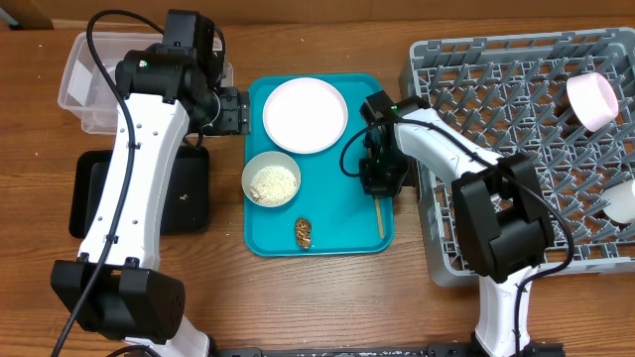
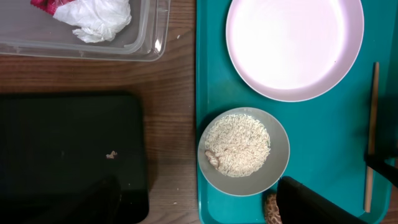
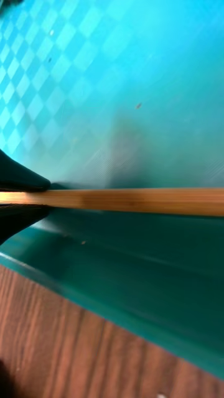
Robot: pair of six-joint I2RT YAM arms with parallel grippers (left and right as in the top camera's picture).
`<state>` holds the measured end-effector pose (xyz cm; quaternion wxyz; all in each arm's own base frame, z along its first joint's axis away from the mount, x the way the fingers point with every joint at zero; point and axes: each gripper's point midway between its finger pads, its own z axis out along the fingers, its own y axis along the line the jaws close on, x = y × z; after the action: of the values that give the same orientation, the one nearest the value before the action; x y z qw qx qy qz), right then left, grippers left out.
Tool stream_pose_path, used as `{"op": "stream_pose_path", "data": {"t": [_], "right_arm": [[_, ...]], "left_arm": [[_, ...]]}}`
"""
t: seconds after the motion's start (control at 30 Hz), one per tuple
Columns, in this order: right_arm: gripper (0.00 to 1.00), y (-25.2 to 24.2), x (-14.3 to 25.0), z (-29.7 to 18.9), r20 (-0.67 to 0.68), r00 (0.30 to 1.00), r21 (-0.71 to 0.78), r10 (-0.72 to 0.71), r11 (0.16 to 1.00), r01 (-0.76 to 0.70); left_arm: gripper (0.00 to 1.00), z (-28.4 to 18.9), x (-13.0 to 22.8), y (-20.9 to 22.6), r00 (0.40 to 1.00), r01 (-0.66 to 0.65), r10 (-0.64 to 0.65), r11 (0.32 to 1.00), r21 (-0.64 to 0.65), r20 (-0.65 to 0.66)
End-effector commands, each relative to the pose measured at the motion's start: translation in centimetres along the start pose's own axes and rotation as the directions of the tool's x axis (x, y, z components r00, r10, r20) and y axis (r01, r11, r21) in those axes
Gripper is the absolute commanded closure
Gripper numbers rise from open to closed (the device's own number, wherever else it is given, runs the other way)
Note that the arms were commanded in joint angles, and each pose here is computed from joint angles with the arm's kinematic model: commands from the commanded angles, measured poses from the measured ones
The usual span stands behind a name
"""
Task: Sort waste into correct bins and load items into the dishwasher
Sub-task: 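Place the second chopstick in the dish rack beside the first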
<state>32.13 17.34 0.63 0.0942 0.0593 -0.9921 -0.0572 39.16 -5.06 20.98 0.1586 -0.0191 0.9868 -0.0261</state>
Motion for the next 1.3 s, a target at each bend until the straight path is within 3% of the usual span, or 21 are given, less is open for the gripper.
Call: {"op": "stream_pose_path", "data": {"t": [0.0, 0.27, 0.43, 0.7, 1.07, 1.27], "right_arm": [[0.96, 0.8, -1.2, -2.3, 0.052, 0.999, -0.003, -0.016, 1.000, 0.016], [0.96, 1.1, -2.7, -14.2, 0.335, 0.939, -0.016, -0.075, 0.996, 0.085], [0.96, -3.0, -1.7, -18.0, 0.396, 0.918, 0.033, -0.028, 0.999, 0.017], [0.96, -9.7, 0.4, -17.0, 0.280, 0.960, 0.076, -0.021, 0.997, 0.000], [0.94, -9.9, 1.2, -12.3, 0.202, 0.978, 0.029, -0.058, 0.998, 0.054], [0.70, -10.0, 1.4, -12.2, 0.196, 0.979, 0.028, -0.055, 0.998, 0.051]], "left_arm": [[0.18, -1.0, -0.5, 0.3, 0.999, 0.022, -0.022, 1.000, -0.008, 0.034], [0.18, -1.0, -0.5, 0.3, 0.999, 0.022, -0.022, 1.000, -0.008, 0.034], [0.18, -1.0, -0.5, 0.3, 0.999, 0.022, -0.022, 1.000, -0.008, 0.034], [0.18, -1.0, -0.6, 0.3, 0.999, 0.022, -0.022, 1.000, -0.007, 0.037], [0.15, -1.0, -0.6, 0.2, 0.999, 0.026, -0.026, 1.000, 0.000, 0.036], [0.14, -1.0, -0.6, 0.2, 0.999, 0.026, -0.026, 1.000, 0.001, 0.036]]}}
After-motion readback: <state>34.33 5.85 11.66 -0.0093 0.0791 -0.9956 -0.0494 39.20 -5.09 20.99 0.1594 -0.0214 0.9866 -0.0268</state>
